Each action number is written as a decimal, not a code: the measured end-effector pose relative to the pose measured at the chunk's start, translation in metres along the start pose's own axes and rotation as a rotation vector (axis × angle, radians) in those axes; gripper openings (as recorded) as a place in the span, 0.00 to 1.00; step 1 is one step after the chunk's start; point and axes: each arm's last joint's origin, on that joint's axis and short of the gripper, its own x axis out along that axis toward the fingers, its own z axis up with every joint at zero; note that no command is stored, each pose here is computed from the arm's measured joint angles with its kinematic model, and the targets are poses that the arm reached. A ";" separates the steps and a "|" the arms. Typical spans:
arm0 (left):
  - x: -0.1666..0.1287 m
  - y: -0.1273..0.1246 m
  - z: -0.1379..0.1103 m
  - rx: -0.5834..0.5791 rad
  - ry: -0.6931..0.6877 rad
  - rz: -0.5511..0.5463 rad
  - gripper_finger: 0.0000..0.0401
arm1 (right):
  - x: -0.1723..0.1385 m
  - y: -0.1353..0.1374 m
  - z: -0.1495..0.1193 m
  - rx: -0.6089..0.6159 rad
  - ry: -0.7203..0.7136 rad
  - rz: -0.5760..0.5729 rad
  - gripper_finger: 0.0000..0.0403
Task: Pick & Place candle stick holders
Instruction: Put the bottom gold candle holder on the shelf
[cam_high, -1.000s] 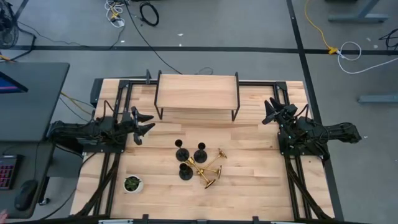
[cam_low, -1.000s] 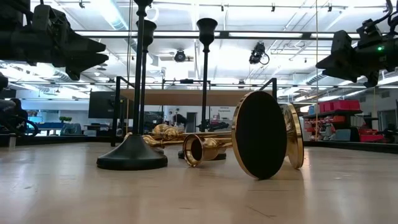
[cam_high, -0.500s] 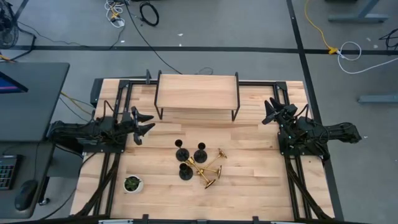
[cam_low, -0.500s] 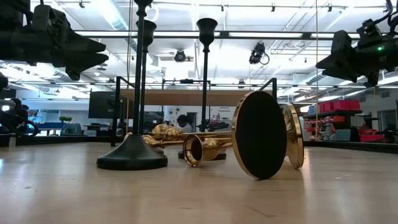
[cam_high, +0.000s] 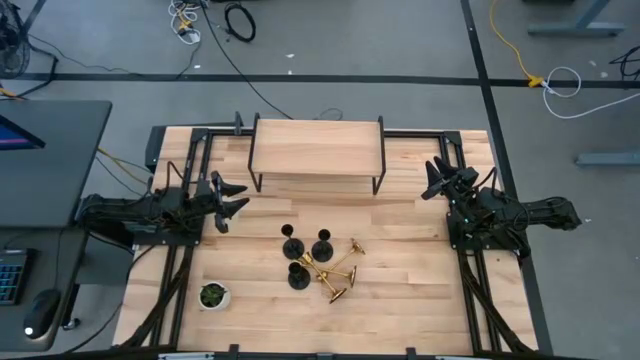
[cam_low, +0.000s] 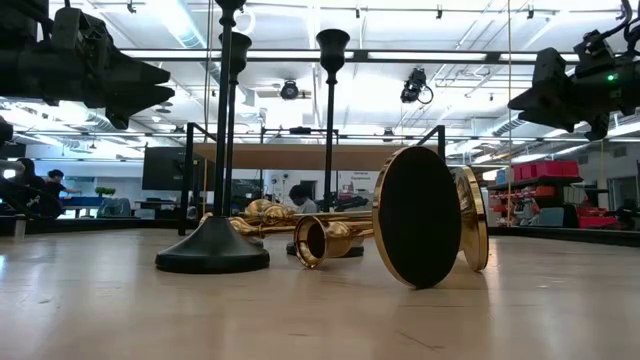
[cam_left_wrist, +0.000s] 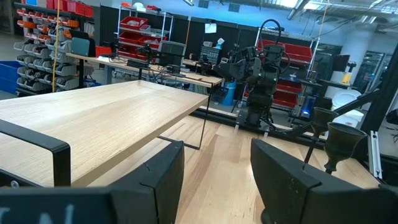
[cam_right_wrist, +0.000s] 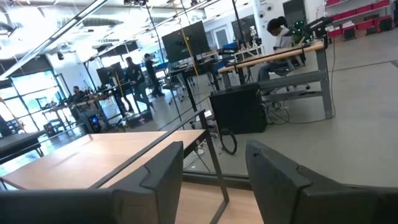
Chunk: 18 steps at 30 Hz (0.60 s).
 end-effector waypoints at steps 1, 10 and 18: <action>0.000 0.000 0.000 0.000 0.000 0.000 0.47 | 0.000 0.000 0.000 0.000 0.000 0.000 0.44; 0.000 0.000 0.000 0.000 0.000 0.000 0.47 | 0.000 0.000 0.007 0.026 -0.041 -0.032 0.44; 0.000 0.000 0.000 0.000 0.000 0.000 0.47 | -0.001 0.005 0.018 0.065 -0.105 0.149 0.44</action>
